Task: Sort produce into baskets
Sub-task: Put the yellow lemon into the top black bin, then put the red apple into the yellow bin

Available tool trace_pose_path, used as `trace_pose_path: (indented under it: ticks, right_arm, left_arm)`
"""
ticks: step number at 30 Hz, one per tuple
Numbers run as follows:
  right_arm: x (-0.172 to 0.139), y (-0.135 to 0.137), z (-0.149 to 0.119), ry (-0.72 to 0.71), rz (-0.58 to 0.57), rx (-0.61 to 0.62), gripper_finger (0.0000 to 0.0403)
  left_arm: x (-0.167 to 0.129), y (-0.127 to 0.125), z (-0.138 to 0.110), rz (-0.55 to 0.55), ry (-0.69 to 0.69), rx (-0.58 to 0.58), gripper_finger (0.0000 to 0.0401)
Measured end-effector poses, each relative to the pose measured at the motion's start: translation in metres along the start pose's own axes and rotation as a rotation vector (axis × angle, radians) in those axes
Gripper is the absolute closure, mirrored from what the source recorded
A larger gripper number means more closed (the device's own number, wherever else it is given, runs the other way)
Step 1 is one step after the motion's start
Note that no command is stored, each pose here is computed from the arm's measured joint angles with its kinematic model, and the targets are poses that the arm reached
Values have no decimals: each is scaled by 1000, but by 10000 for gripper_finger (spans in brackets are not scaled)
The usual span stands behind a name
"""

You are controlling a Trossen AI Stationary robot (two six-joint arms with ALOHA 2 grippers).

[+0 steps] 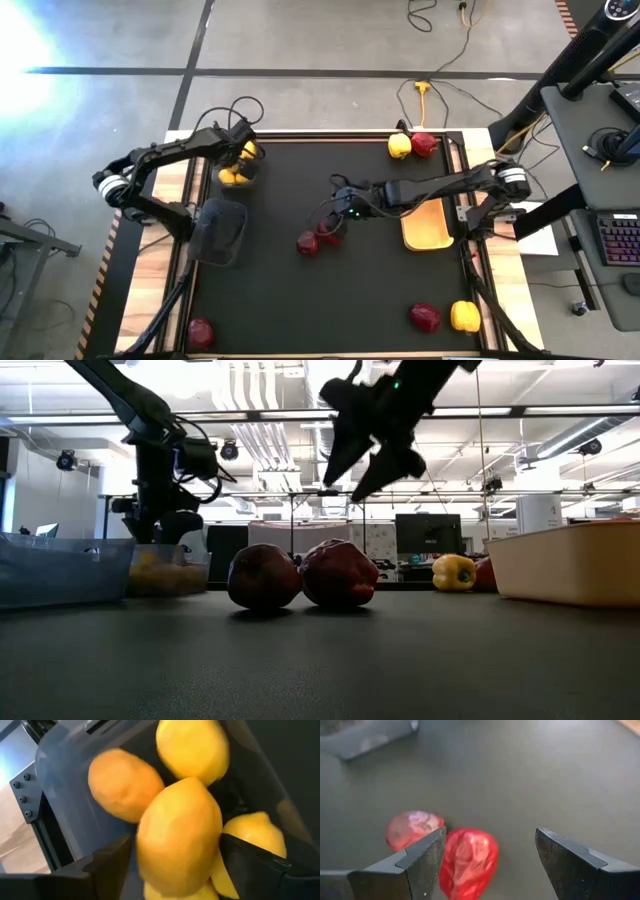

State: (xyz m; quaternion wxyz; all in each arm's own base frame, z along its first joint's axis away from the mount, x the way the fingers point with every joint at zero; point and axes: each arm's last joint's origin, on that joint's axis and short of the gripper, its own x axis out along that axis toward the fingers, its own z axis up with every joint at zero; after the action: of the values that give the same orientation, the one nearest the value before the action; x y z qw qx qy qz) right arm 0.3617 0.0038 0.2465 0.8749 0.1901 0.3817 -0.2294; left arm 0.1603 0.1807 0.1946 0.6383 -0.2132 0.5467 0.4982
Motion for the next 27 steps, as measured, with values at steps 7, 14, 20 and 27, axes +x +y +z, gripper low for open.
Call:
trace_pose_path:
  ticks: [7, 14, 20, 27]
  right_arm:
    - [26, 8, -16, 99, -29, 160, 103]
    - [25, 33, -11, 139, -40, 219, 92]
    - [39, 41, -13, 285, -156, 227, 28]
    - [68, 45, -11, 366, -169, 234, 3]
  left_arm:
    - [-16, 6, -1, -17, -13, 32, 77]
    - [-40, 13, 0, -94, -153, -16, 67]
    - [-49, 17, -1, -104, -205, -17, 67]
    - [-45, 16, -3, -101, -191, 8, 67]
